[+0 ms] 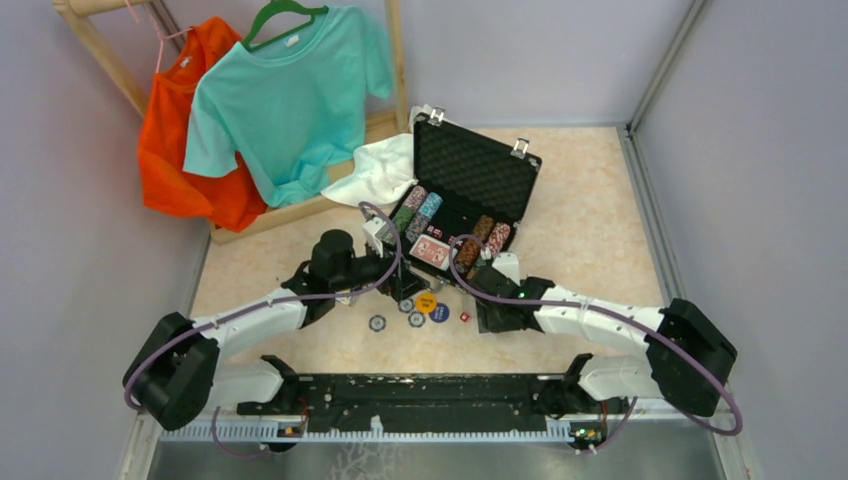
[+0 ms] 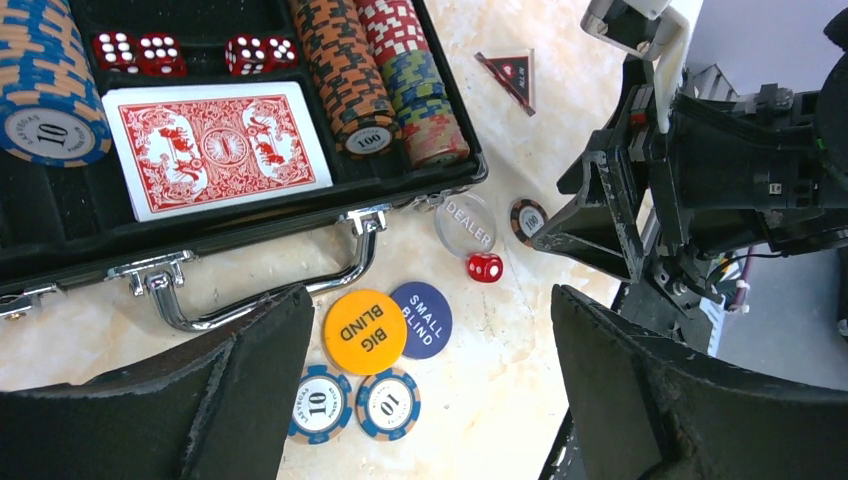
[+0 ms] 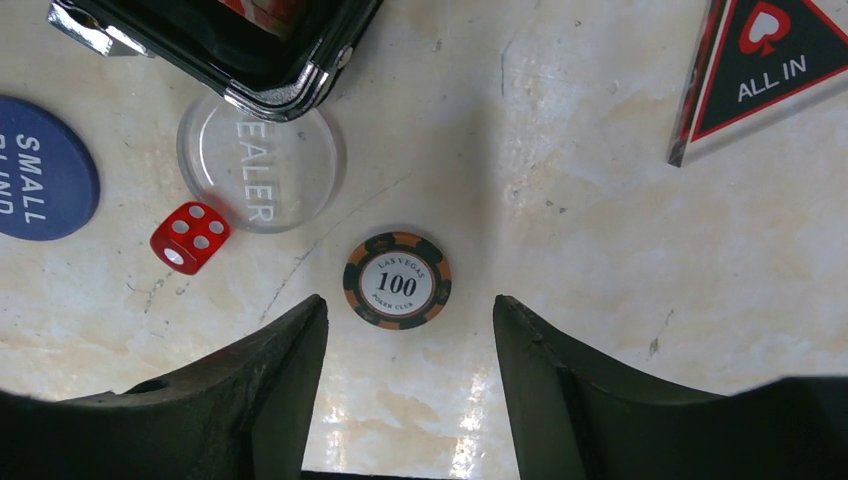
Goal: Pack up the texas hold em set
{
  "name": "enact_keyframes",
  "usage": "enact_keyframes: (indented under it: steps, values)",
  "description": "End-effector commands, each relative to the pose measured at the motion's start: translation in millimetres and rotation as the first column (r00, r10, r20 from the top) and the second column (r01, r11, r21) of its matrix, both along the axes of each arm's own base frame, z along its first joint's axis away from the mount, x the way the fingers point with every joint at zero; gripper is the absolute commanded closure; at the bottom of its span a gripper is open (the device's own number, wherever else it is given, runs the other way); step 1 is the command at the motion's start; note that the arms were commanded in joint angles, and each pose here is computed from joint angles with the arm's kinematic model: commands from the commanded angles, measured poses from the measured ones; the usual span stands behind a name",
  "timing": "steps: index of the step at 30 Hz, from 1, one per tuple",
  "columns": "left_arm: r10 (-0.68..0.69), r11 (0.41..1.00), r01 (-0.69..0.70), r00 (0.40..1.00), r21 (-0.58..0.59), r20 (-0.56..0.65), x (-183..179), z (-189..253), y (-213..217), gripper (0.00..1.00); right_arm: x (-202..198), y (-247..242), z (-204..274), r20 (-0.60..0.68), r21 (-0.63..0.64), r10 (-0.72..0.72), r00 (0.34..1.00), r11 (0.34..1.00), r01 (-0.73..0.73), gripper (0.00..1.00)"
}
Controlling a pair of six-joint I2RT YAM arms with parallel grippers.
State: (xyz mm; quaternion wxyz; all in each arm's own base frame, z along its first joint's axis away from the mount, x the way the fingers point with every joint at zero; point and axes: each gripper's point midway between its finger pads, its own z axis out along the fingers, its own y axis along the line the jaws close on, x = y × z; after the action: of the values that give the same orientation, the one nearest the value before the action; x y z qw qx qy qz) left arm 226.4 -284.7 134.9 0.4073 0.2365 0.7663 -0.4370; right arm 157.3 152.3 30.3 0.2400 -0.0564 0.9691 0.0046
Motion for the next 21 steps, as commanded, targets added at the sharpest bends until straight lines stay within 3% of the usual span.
enact_keyframes:
  steps: [1, 13, 21]
  values:
    - [0.001, 1.000, -0.001, 1.000, 0.022, 0.001, -0.3, -7.8, 2.1, 0.06, 11.9, 17.5, 2.4, 0.049, 0.056, -0.004, 0.999, 0.998, 0.001, 0.38]
    - [0.002, 1.000, -0.002, 1.000, 0.011, 0.007, -4.5, -8.2, 5.0, 0.06, 7.9, 11.3, -20.9, 0.033, 0.034, -0.018, 0.999, 0.999, 0.017, 0.42]
    - [-0.007, 1.000, 0.007, 1.000, 0.009, 0.001, -5.2, -10.2, 3.6, 0.05, 2.6, 11.3, -21.1, 0.023, 0.064, -0.024, 0.999, 0.998, 0.023, 0.53]
